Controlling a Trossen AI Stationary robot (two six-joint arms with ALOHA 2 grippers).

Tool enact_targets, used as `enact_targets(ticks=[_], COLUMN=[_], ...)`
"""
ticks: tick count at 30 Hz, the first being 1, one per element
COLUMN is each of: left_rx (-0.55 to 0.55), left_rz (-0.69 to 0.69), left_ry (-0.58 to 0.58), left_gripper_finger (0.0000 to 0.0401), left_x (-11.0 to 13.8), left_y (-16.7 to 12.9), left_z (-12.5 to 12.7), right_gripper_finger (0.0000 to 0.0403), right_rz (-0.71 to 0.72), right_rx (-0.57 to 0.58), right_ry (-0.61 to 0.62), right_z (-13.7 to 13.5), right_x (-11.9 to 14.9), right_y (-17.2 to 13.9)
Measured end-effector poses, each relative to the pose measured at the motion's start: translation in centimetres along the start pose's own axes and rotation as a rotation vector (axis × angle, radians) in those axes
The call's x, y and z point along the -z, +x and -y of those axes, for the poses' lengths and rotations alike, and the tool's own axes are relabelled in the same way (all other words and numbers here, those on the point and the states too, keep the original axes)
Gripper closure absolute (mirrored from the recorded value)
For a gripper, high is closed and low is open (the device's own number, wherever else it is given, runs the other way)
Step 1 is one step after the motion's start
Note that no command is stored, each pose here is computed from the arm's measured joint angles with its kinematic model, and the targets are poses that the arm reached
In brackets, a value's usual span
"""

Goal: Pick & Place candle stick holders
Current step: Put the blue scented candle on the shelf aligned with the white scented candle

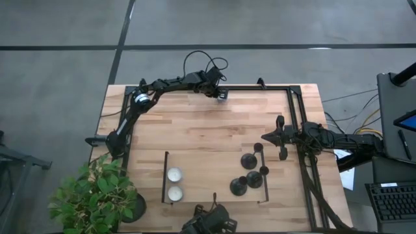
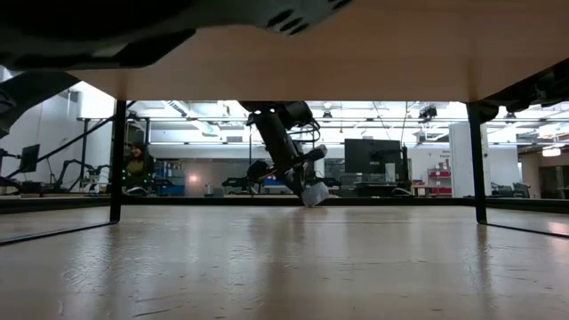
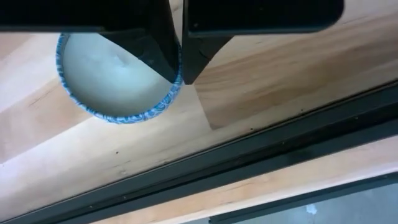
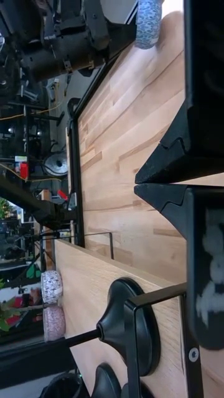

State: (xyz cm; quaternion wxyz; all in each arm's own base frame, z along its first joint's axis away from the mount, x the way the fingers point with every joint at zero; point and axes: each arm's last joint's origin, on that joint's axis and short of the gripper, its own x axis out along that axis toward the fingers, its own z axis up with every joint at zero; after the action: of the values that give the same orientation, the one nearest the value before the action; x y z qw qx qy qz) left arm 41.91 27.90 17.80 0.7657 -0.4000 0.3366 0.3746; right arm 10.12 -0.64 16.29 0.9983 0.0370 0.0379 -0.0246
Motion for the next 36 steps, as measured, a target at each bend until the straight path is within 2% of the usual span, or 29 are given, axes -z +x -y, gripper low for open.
enact_targets(ticks=[5, 15, 22, 27, 31, 36], left_rx=[0.024, 0.033, 0.045, 0.033, 0.012, 0.019], left_rz=[-0.01, -0.102, -0.17, -0.138, -0.133, -0.157], left_ry=[0.014, 0.172, 0.337, 0.437, 0.517, 0.656], left_gripper_finger=[0.0398, 0.04, 0.0401, 0.0401, 0.0401, 0.0401], left_x=[0.0, 1.6, 4.1, 6.5, 9.0, 12.0], left_y=[-0.5, -5.0, -13.0, -20.3, -25.1, -29.4], left_z=[0.4, 2.8, 5.7, 7.3, 7.8, 8.0], right_gripper_finger=[0.0394, 0.0394, 0.0394, 0.0394, 0.0394, 0.0394], right_rz=[0.0, 0.0, 0.0, 0.0, 0.0, 0.0], right_rx=[0.0, 0.0, 0.0, 0.0, 0.0, 0.0], right_ry=[0.0, 0.0, 0.0, 0.0, 0.0, 0.0], right_z=[0.0, 0.0, 0.0, 0.0, 0.0, 0.0], right_x=[0.0, 0.0, 0.0, 0.0, 0.0, 0.0], right_y=[0.0, 0.0, 0.0, 0.0, 0.0, 0.0])
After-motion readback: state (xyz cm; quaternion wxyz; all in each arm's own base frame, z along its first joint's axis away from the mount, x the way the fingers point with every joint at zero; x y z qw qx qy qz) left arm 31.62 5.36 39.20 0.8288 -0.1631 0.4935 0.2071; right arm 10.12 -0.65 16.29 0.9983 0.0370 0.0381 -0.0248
